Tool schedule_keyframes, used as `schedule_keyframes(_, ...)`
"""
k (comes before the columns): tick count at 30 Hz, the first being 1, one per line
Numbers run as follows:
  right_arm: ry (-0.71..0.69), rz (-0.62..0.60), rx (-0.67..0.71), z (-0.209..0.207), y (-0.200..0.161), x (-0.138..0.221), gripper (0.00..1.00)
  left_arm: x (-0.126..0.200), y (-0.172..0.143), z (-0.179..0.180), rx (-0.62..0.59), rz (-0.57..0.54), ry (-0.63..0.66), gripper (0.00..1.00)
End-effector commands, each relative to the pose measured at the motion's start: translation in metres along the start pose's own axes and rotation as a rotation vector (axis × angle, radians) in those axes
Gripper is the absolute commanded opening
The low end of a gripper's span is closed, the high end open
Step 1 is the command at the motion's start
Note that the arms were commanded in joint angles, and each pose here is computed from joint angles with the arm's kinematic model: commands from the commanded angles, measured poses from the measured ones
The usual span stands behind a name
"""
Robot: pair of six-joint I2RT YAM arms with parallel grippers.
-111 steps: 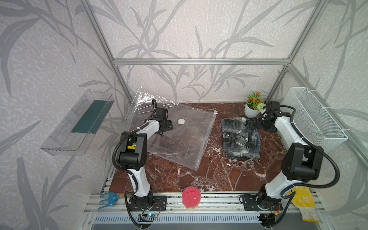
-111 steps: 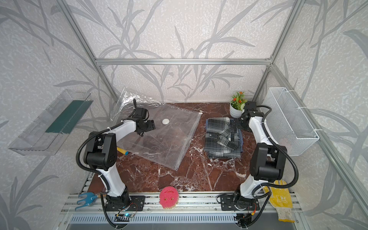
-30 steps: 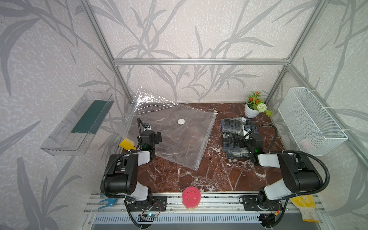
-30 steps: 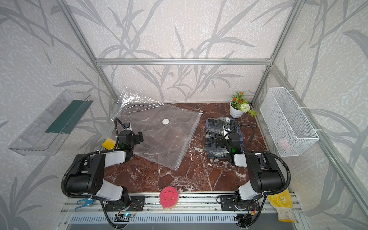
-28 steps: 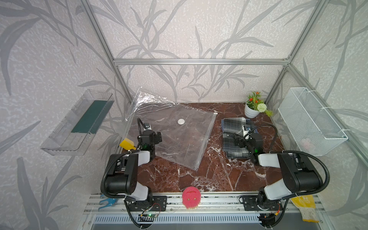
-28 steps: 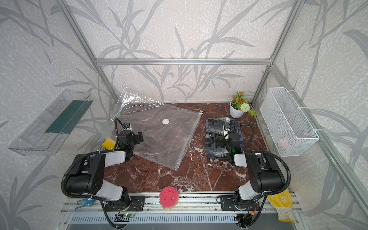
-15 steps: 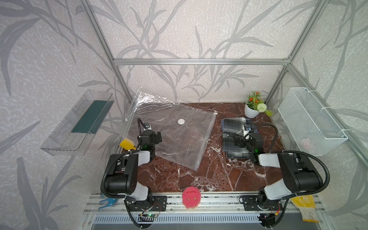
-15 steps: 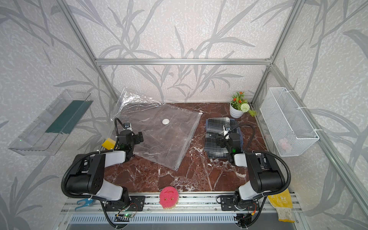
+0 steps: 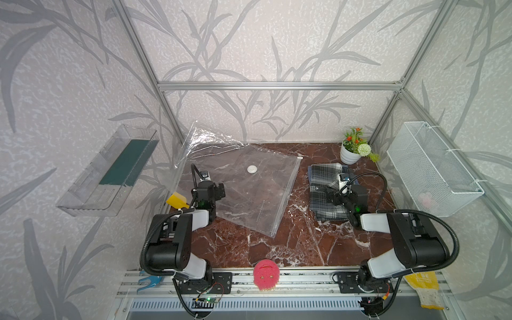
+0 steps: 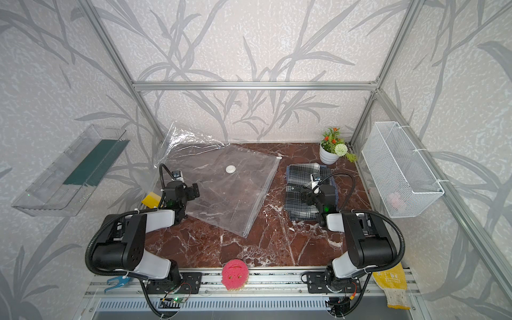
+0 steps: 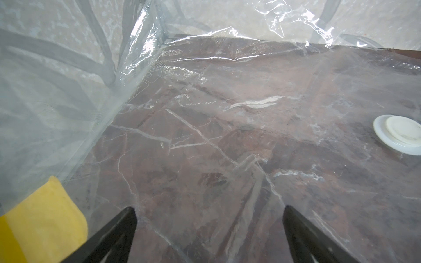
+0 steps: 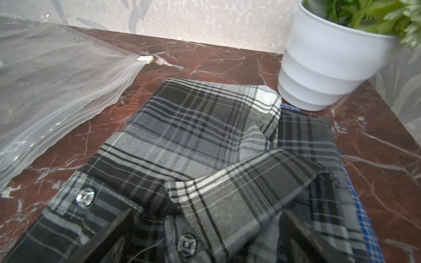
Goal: Take the shirt out of the vacuum bag
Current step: Reset both arms
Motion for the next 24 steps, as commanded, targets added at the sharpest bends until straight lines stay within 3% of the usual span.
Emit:
schedule_keyframes(1,0.087,-0.031,0.043,0.009,0.007,0.003,0.99,0.001,0.011,0.001,0.001,-0.036,0.005,0.99)
schedule_keyframes(3,-0.067,-0.051,-0.033,-0.004,0.01,0.002,0.99,0.001,0.011,0.001,0.0,-0.035,0.006,0.99)
schedule_keyframes(5,0.03,-0.022,0.023,0.006,0.01,-0.001,0.99,0.001,0.011,0.002,0.0,-0.035,0.006,0.99)
schedule_keyframes(24,0.014,-0.025,0.029,0.007,0.009,0.0,0.99,0.001,0.011,0.002,0.0,-0.035,0.007,0.99)
Point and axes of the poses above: each gripper's point midway between its finger pads, its own x axis back along the fingers, its own z axis along the line the jaws close on, y = z × x, the point moved 9 cm from there along x, back along the fingers, and after that the axes turned 15 degrees about -x, right-handed, at the moved point
